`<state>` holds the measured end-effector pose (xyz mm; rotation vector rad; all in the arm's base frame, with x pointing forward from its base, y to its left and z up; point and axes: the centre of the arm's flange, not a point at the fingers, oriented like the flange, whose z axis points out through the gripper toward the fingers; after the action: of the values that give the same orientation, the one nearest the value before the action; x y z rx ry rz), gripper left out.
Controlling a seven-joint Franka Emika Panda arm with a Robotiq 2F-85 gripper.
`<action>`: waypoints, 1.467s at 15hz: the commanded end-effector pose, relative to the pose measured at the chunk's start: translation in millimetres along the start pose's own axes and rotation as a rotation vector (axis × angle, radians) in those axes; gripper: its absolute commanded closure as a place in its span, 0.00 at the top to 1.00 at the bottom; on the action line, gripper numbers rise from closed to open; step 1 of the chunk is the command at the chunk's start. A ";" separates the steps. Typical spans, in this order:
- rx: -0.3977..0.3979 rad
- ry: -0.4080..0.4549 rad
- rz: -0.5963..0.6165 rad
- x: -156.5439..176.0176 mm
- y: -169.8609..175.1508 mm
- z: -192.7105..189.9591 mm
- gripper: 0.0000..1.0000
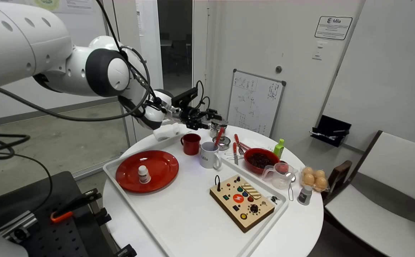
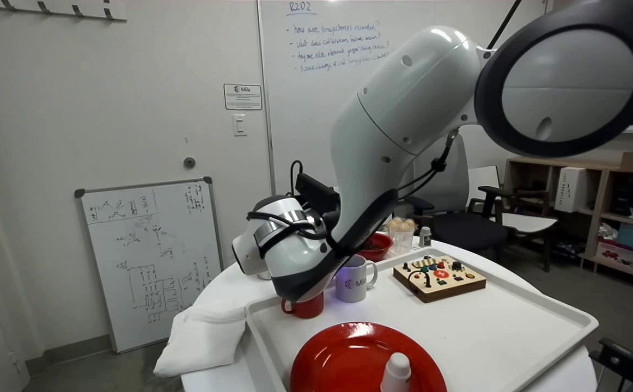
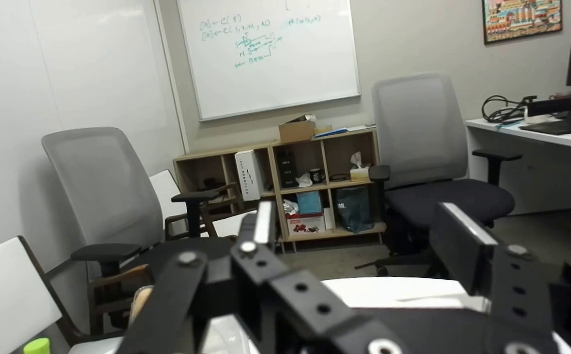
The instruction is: Place the spoon inside the white mug
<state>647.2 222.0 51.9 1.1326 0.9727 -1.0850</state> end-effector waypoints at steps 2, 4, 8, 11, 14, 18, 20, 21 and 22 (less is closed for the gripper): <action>0.028 0.007 0.034 15.1 43.3 -27.6 1.00; 0.039 0.050 0.077 -9.4 44.0 -25.0 1.00; 0.107 0.185 0.190 -66.6 51.1 -25.1 1.00; 0.155 0.254 0.319 -101.5 55.1 -25.5 1.00; 0.221 0.303 0.459 -130.1 57.5 -23.8 1.00; 0.332 0.413 0.581 -152.0 55.8 -22.8 1.00; 0.402 0.462 0.605 -156.6 53.9 -21.7 1.00; 0.443 0.482 0.608 -158.4 52.3 -21.2 1.00; 0.468 0.495 0.619 -159.2 51.1 -21.0 1.00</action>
<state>681.6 284.9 203.8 1.8727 0.6949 -0.5708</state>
